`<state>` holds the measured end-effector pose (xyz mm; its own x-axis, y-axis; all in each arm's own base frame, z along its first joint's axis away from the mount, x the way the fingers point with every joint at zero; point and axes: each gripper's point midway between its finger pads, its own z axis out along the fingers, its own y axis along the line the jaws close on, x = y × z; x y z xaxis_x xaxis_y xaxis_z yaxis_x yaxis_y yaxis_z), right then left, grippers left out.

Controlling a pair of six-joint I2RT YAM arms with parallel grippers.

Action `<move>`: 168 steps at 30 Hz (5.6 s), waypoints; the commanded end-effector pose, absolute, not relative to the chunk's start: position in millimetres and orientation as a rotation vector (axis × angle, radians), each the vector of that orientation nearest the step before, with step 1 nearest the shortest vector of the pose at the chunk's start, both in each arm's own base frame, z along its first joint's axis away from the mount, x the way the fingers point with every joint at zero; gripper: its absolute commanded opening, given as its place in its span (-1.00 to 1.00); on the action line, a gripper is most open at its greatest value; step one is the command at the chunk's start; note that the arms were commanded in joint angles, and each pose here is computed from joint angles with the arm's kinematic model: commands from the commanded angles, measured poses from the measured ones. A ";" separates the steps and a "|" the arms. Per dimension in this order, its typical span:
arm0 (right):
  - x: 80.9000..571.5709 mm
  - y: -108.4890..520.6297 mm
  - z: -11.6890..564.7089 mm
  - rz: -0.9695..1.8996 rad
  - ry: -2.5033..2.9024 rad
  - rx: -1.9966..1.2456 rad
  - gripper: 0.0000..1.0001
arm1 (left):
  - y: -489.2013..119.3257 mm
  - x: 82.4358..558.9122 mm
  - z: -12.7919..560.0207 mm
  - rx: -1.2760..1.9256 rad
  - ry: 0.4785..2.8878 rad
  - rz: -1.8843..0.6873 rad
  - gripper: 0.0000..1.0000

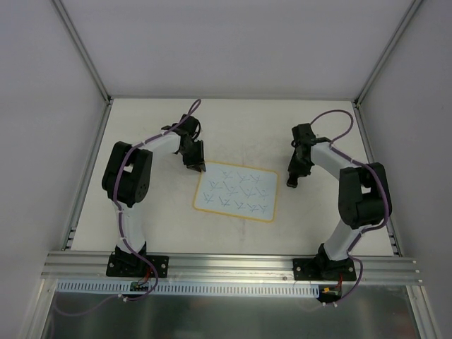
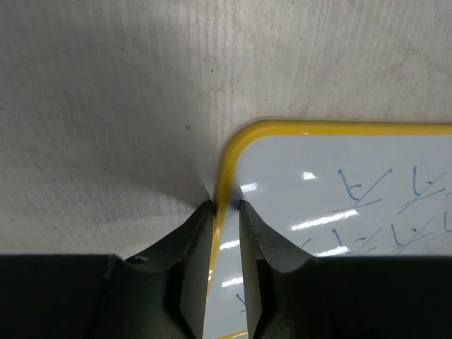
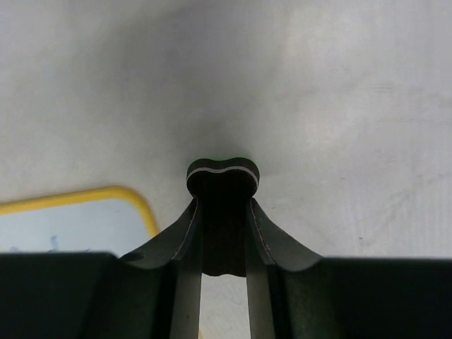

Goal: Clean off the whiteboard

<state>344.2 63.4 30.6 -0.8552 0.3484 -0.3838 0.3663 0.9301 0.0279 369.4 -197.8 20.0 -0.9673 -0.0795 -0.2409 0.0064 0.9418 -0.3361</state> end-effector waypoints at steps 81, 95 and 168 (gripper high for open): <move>340.1 356.8 -6.2 0.187 2.607 -0.803 -0.99 | -186.5 337.9 -18.9 -0.072 2.973 -0.302 -1.00; 311.8 333.7 -5.8 0.110 2.681 -0.891 -0.99 | -176.6 341.4 -20.2 -0.144 2.971 -0.274 -1.00; 345.3 272.9 13.9 0.271 2.814 -0.444 -0.99 | -171.4 362.1 -9.5 -0.222 2.926 -0.311 -1.00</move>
